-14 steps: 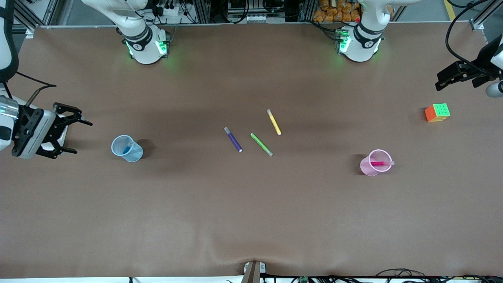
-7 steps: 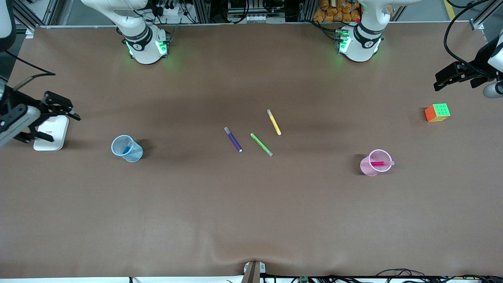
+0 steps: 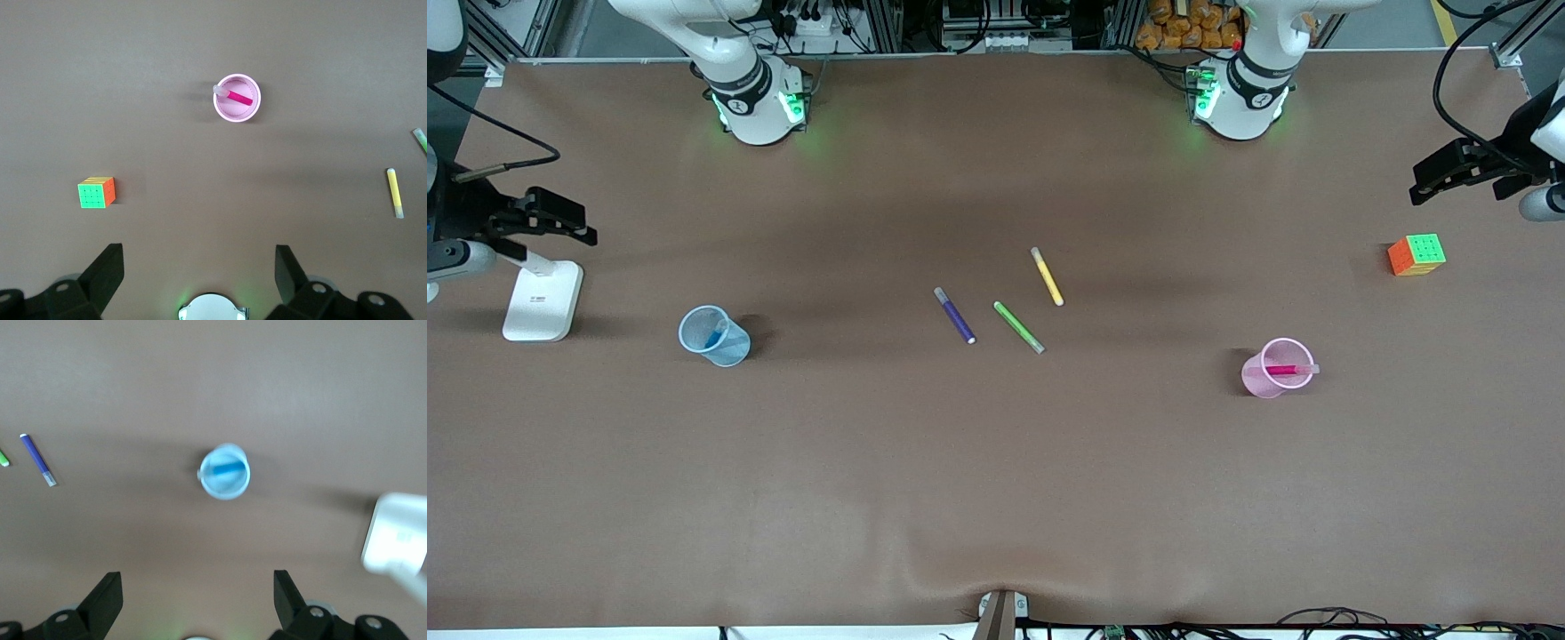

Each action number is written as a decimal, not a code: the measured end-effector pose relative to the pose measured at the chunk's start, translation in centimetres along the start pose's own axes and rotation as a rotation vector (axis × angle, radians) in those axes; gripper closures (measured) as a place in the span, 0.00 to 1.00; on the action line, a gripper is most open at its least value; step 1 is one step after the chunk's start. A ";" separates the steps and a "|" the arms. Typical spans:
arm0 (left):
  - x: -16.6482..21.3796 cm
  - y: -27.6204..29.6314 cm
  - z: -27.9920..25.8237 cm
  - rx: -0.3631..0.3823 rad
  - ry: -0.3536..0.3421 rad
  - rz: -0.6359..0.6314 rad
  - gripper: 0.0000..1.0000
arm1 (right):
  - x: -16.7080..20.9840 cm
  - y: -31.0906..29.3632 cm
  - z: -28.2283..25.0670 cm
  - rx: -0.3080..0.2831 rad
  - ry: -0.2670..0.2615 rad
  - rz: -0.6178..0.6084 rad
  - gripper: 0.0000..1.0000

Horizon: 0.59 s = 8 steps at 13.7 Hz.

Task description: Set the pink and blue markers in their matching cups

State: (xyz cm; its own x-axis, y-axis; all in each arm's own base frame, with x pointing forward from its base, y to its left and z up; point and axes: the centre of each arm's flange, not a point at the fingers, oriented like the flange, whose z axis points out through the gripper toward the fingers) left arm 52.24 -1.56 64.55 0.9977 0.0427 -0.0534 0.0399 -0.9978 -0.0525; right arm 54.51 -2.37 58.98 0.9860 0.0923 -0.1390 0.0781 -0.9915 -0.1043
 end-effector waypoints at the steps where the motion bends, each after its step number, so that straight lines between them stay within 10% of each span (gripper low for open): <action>1: 0.0 0.0 0.0 0.000 0.000 0.000 0.00 | -0.6 -0.1 -0.2 0.002 -0.017 0.041 0.00; 8: 0.0 0.0 0.2 0.000 -0.005 0.001 0.00 | -4.5 -1.1 -5.9 -0.024 0.004 0.127 0.00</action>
State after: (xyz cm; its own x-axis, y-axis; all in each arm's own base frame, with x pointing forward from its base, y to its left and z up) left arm 52.24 -1.57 64.31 0.9974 0.0418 -0.0588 0.0387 -0.9979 -0.0529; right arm 50.90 -2.22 65.56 0.9887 -0.0348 -0.1461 -0.0443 -0.9971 -0.0624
